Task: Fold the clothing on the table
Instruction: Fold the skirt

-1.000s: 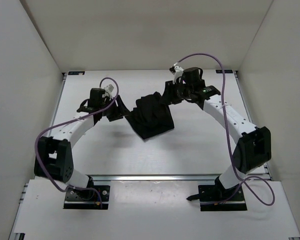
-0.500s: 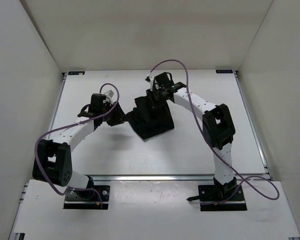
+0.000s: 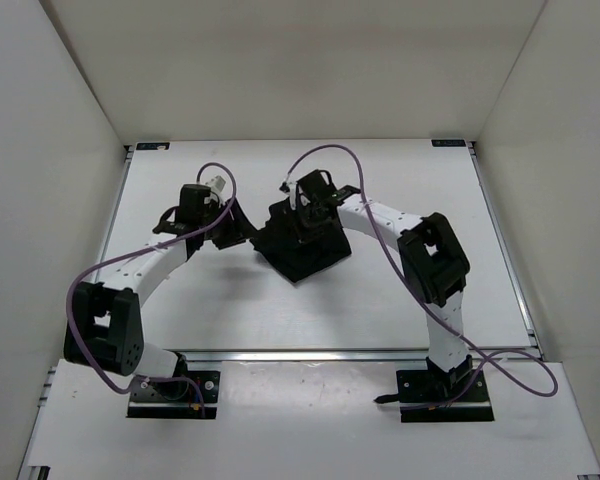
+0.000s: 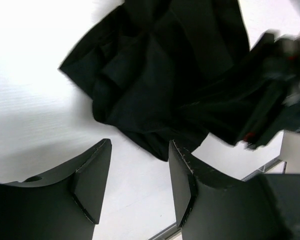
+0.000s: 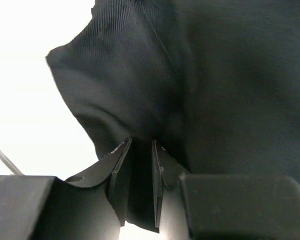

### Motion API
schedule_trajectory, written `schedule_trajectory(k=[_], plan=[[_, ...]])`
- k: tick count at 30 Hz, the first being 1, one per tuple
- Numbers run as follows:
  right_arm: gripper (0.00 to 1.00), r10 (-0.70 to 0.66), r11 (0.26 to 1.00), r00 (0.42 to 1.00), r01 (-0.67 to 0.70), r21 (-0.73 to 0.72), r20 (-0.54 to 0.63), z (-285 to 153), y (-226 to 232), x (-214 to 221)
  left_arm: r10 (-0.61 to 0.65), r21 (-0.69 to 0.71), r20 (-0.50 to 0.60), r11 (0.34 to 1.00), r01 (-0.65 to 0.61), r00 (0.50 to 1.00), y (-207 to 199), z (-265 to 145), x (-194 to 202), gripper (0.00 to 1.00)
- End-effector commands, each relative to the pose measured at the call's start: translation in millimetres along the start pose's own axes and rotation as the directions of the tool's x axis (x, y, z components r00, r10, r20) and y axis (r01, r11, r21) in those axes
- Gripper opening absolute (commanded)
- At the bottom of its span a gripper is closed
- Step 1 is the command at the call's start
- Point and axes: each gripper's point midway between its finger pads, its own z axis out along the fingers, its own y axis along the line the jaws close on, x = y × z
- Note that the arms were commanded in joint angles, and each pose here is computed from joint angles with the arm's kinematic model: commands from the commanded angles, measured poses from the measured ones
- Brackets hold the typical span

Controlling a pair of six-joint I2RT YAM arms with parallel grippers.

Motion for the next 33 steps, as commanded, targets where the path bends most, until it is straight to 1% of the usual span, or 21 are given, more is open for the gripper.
schedule_trajectory(k=[1,3,4,7,8,9,10,11,13,14,16,17,19,20,22,24,27,29,31,32,33], plan=[[0.2,-0.006,1.0,0.973,0.003,0.013,0.229,-69.3,-4.1,-62.9,0.034,0.07,0.034,0.997,-0.036,0.999,-30.1,2.2,-15.0,0.6],[0.21,-0.001,1.0,0.957,-0.007,0.029,0.291,-93.3,-13.7,-76.7,0.031,0.096,0.031,0.995,-0.034,0.999,-40.1,4.8,-16.3,0.6],[0.22,0.004,0.999,0.948,-0.017,0.037,0.318,-104.6,-18.9,-82.9,0.042,0.115,0.011,0.992,-0.043,0.999,-49.2,7.0,-9.5,0.59],[0.19,0.015,0.997,0.934,-0.04,0.061,0.356,-119.1,-38.3,-89.4,0.057,0.145,0.03,0.988,-0.061,0.998,-67.1,11.7,-8.3,0.57],[0.15,0.026,0.996,0.938,-0.055,0.075,0.344,-118.3,-49.5,-84.5,0.064,0.172,0.025,0.983,-0.068,0.998,-77.0,13.3,-6.5,0.55],[0.08,0.032,0.995,0.938,-0.063,0.077,0.346,-120.0,-54.8,-84.8,0.067,0.174,0.022,0.982,-0.069,0.998,-81.0,15.2,-4.5,0.52],[0.03,0.04,0.995,0.944,-0.07,0.078,0.327,-115.5,-57.6,-80.1,0.067,0.189,0.029,0.979,-0.072,0.997,-86.4,18.3,-5.6,0.51],[0.0,0.051,0.994,0.948,-0.079,0.077,0.315,-110.3,-65.5,-76.3,0.07,0.198,0.02,0.978,-0.073,0.997,-90.4,21.5,-1.0,0.47],[0.0,0.057,0.995,0.955,-0.079,0.066,0.292,-99.4,-69.1,-67.0,0.07,0.224,0.033,0.972,-0.076,0.997,-100.3,27.2,-2.7,0.36],[0.0,0.067,0.994,0.962,-0.086,0.063,0.265,-88.4,-72.8,-57.6,0.079,0.225,0.021,0.971,-0.081,0.997,-102.5,33.4,3.0,0.34],[0.0,0.085,0.993,0.971,-0.101,0.06,0.224,-70.3,-79.8,-39.9,0.086,0.219,-0.001,0.972,-0.083,0.996,-103.6,45.6,11.6,0.25],[0.0,0.077,0.995,0.972,-0.09,0.05,0.224,-67.1,-76.9,-40.3,0.089,0.21,-0.024,0.974,-0.082,0.996,-101.3,54.1,19.2,0.23],[0.0,0.102,0.993,0.98,-0.111,0.038,0.173,-51.3,-81.7,-24.2,0.084,0.189,-0.074,0.979,-0.069,0.994,-93.1,68.4,36.9,0.15],[0.0,0.108,0.992,0.979,-0.117,0.042,0.172,-49.1,-86.9,-22.7,0.079,0.171,-0.09,0.983,-0.062,0.993,-86.6,76.6,43.2,0.15],[0.0,0.121,0.991,0.983,-0.126,0.031,0.138,-39.3,-92.0,-12.1,0.066,0.12,-0.133,0.992,-0.05,0.989,-68.6,86.1,58.8,0.1],[0.0,0.14,0.989,0.981,-0.144,0.019,0.132,-37.5,-98.9,-10.1,0.049,0.072,-0.193,0.997,-0.036,0.98,-47.8,95.8,78.8,0.08],[0.0,0.152,0.988,0.979,-0.154,0.003,0.134,-36.2,-101.7,-9.9,0.032,0.043,-0.248,0.999,-0.021,0.968,-36.7,96.4,92.5,0.07],[0.01,0.177,0.984,0.975,-0.178,-0.009,0.134,-40.9,-105.9,-8.9,0.025,0.041,-0.245,0.999,-0.015,0.969,-36.7,94.3,88.1,0.11],[0.0,0.179,0.984,0.971,-0.174,-0.045,0.16,-54.6,-103.1,-23.7,0.038,0.056,-0.24,0.998,-0.025,0.97,-43.3,92.0,79.7,0.14],[0.02,0.176,0.984,0.969,-0.168,-0.06,0.175,-63.4,-100.9,-30.5,0.045,0.078,-0.223,0.997,-0.028,0.974,-53.7,88.9,66.8,0.16],[0.08,0.178,0.982,0.964,-0.162,-0.097,0.197,-74.0,-98.6,-40.1,0.064,0.096,-0.224,0.994,-0.043,0.972,-62.8,84.9,58.7,0.17]])
